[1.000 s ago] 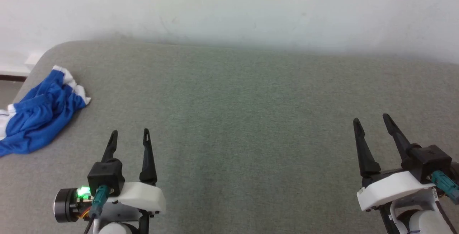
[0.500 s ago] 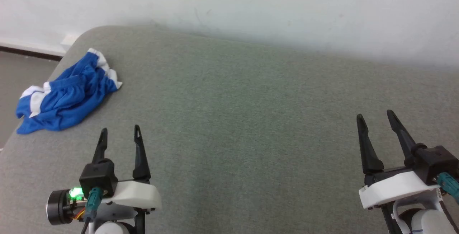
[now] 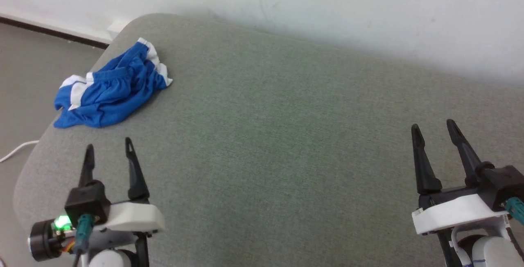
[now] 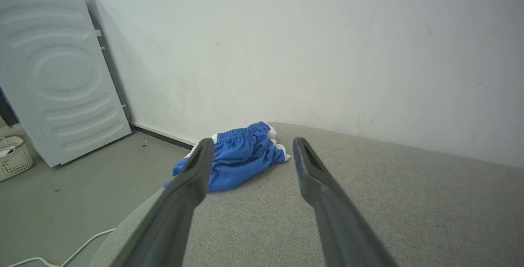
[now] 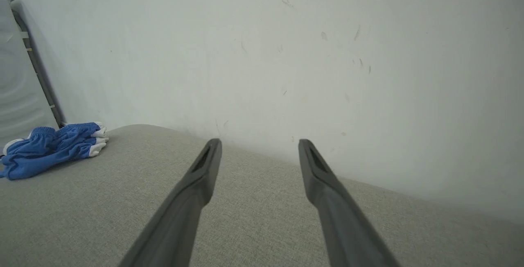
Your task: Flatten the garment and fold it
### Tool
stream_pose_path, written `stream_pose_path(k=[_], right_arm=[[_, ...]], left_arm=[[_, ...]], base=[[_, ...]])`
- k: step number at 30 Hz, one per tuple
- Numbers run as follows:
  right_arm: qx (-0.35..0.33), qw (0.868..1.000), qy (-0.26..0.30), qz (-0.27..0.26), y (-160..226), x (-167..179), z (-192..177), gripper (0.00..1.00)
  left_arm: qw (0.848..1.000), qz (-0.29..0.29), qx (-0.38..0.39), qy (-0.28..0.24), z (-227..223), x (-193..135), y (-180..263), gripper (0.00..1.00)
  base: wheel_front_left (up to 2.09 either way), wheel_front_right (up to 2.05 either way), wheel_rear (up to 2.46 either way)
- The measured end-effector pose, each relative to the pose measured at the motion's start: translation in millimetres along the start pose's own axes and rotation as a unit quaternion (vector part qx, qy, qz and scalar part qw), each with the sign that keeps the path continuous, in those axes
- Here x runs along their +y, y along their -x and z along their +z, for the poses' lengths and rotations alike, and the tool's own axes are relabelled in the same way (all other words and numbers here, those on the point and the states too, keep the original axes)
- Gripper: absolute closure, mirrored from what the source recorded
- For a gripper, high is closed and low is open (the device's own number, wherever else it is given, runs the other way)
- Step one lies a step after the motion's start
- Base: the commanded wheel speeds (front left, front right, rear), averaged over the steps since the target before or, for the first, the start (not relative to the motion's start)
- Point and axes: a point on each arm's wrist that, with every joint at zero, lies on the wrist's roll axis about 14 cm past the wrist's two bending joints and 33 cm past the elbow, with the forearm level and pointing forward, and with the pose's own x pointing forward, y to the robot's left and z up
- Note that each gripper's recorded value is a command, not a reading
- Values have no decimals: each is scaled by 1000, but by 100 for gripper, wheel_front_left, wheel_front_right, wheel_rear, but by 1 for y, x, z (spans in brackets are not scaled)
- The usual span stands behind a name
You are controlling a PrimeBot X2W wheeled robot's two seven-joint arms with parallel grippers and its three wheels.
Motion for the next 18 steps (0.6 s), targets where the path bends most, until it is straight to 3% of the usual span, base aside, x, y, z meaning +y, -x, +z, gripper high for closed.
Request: stream_pose_path(k=[9, 18], right_arm=[[-7, 1000, -7, 11, -13, 5, -6, 0], [-15, 1000, -2, 9, -29, -2, -15, 0]], left_arm=[[998, 45, -41, -15, 23, 36, -33, 0], [997, 39, -36, -52, 21, 62, -89, 0]], base=[[0, 0, 0], [0, 0, 0]])
